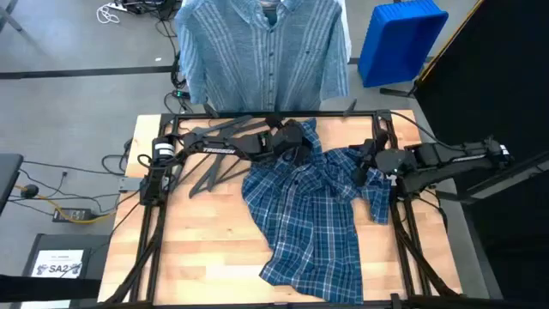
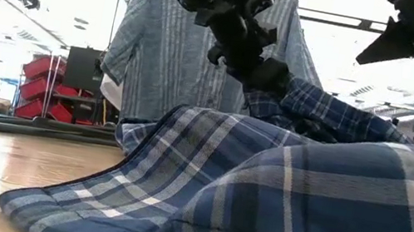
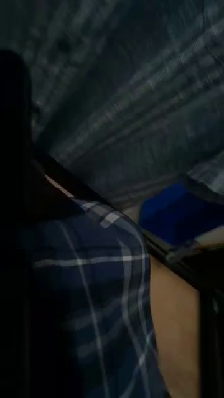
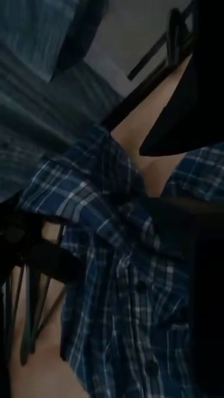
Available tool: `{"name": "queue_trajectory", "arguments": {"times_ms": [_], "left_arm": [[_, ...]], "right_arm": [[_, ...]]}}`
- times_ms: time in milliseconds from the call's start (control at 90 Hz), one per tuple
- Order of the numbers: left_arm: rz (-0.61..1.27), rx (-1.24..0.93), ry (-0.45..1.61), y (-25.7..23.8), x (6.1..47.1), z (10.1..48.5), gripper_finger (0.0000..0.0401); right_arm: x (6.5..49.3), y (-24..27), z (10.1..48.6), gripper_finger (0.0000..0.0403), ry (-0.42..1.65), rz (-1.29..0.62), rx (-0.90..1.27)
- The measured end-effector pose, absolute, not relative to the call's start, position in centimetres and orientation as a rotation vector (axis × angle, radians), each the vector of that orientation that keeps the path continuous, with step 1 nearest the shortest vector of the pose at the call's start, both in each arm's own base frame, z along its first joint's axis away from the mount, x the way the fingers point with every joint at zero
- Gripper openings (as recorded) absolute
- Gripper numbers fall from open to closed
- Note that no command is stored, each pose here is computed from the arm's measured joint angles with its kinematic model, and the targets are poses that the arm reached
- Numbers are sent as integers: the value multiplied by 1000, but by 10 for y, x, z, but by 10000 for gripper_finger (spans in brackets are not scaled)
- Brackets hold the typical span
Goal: Hang clothes
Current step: Insert the black hanger into the blue shirt
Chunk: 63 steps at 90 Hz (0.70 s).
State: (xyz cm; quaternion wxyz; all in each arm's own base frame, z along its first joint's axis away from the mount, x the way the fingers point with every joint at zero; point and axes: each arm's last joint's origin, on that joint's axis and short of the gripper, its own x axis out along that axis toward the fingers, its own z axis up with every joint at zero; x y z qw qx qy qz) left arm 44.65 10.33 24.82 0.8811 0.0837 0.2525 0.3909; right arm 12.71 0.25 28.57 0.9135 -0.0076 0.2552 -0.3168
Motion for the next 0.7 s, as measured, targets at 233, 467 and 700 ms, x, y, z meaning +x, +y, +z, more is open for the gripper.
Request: {"name": "queue_trajectory", "arguments": {"times_ms": [233,467,700], "left_arm": [[734,111,424,104,438,229,0],[759,84,374,106,414,239,0],[768,59,277,103,389,247,0]], "right_arm": [[125,13,284,78,531,-596,-55],[114,23,265,74,479,-641,-120],[104,23,240,77,381,-643,-24]]}}
